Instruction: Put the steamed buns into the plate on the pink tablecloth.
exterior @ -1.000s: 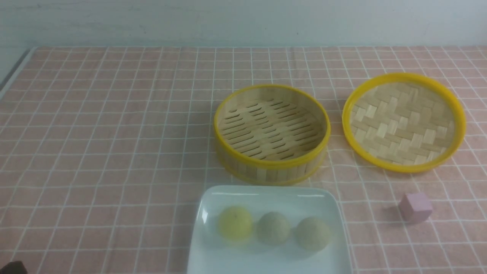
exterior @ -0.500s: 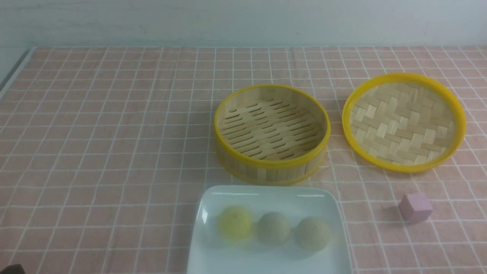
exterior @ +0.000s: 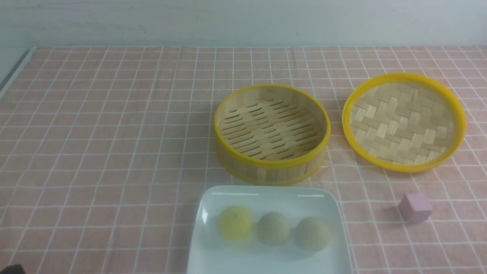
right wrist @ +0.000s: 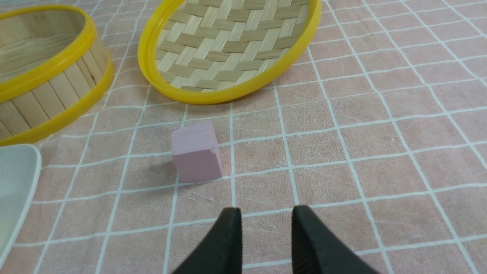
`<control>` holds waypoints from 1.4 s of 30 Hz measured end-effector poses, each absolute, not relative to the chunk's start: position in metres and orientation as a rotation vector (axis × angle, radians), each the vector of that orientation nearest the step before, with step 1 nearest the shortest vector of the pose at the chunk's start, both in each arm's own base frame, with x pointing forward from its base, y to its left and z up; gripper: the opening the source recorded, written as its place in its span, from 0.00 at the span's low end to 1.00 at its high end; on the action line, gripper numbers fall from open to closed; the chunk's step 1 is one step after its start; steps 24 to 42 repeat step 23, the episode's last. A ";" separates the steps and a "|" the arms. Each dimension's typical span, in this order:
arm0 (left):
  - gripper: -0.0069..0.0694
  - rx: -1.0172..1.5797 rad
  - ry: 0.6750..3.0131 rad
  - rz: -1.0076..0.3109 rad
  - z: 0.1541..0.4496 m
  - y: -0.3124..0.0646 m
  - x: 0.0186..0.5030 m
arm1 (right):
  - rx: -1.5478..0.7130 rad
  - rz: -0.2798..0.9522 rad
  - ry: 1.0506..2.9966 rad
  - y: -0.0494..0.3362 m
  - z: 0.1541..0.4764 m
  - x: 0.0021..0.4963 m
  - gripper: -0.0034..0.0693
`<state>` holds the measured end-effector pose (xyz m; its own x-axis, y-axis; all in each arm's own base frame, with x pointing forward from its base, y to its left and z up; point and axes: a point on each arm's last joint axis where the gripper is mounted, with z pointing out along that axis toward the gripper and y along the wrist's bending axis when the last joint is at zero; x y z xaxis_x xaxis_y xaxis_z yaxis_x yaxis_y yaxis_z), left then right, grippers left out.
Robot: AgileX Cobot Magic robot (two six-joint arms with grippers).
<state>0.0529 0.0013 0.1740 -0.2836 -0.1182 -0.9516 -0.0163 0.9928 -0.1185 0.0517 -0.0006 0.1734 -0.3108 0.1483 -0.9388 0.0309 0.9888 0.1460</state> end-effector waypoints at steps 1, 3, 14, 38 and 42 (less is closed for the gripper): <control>0.16 -0.098 1.857 -0.100 0.174 0.001 0.053 | 0.129 0.117 1.885 -0.001 0.173 0.052 0.29; 0.16 -0.098 1.857 -0.100 0.174 0.001 0.053 | 0.129 0.117 1.885 -0.001 0.173 0.052 0.29; 0.16 -0.098 1.857 -0.099 0.174 0.001 0.053 | 0.129 0.117 1.885 -0.001 0.173 0.052 0.31; 0.17 -0.098 1.857 -0.099 0.174 0.001 0.053 | 0.129 0.116 1.885 -0.001 0.173 0.052 0.32; 0.17 -0.098 1.857 -0.099 0.174 0.001 0.053 | 0.129 0.116 1.885 -0.001 0.173 0.052 0.32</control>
